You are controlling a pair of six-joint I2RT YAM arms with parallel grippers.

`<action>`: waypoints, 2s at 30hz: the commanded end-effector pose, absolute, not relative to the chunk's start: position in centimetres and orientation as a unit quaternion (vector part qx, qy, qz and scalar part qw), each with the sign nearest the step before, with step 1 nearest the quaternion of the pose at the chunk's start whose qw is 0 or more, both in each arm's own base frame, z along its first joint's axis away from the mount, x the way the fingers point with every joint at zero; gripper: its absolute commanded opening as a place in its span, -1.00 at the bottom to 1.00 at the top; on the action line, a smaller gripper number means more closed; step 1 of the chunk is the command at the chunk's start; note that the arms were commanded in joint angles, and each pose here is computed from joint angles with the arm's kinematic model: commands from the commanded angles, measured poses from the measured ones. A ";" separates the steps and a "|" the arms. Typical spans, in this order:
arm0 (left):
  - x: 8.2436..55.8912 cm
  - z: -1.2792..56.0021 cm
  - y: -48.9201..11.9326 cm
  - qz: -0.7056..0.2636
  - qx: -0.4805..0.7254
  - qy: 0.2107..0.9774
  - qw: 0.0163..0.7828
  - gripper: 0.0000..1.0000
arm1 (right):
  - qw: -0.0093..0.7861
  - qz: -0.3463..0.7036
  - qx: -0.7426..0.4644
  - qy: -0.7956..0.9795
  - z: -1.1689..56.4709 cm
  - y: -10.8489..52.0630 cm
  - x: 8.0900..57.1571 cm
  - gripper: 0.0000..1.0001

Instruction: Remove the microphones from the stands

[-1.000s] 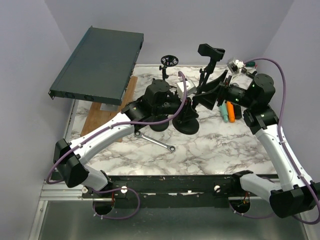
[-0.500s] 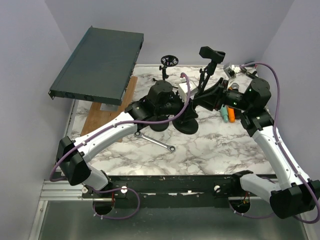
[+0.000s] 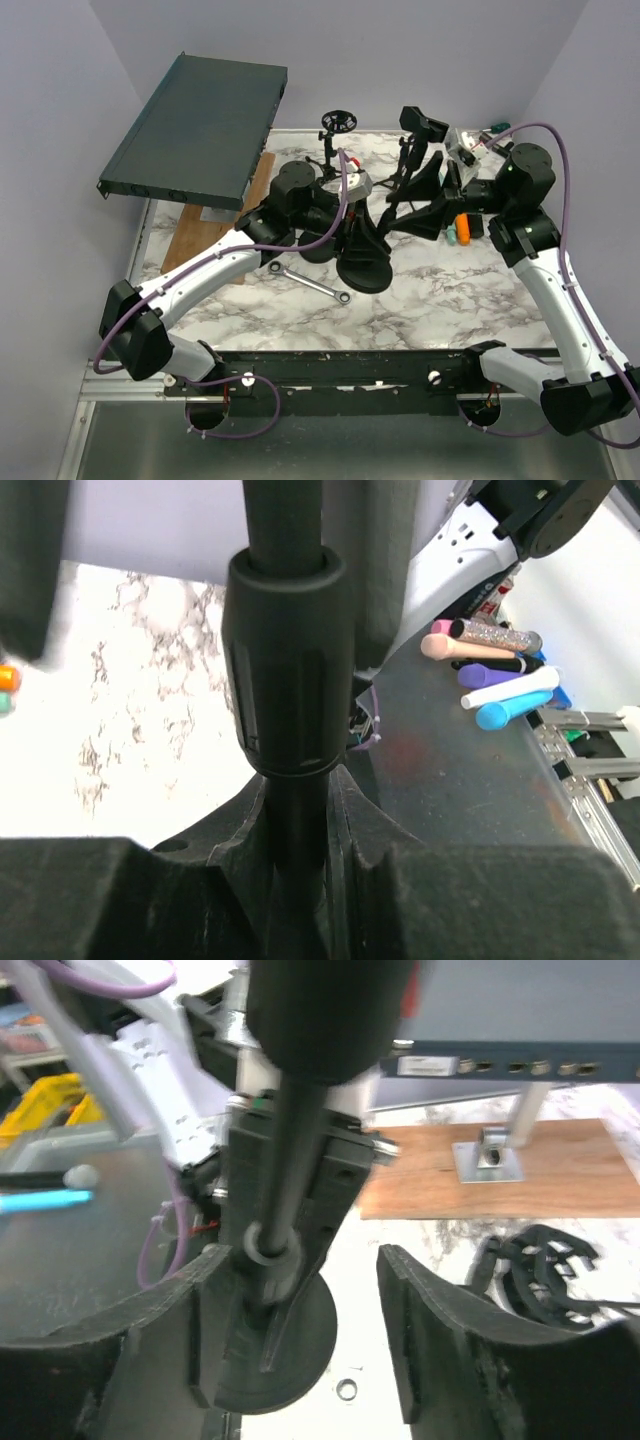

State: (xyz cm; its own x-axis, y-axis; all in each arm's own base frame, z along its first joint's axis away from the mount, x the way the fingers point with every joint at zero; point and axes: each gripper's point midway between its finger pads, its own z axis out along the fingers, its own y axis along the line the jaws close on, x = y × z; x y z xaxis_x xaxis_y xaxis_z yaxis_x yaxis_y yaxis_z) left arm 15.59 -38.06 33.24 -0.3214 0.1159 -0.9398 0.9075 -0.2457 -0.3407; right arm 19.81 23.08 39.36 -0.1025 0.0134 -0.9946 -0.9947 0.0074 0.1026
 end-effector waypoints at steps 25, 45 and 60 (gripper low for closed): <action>23.6 35.0 -39.0 -0.414 0.405 0.651 0.491 -1.00 | 0.544 0.494 -0.290 0.613 39.7 21.9 26.0 0.41; 23.1 34.1 -39.5 -0.413 0.425 0.643 0.486 -1.00 | 0.562 0.470 -0.274 0.624 38.6 21.5 27.4 -0.72; 23.8 34.1 -39.1 -0.391 0.433 0.636 0.505 0.76 | 0.623 0.323 -0.232 0.674 37.7 17.0 29.9 -0.99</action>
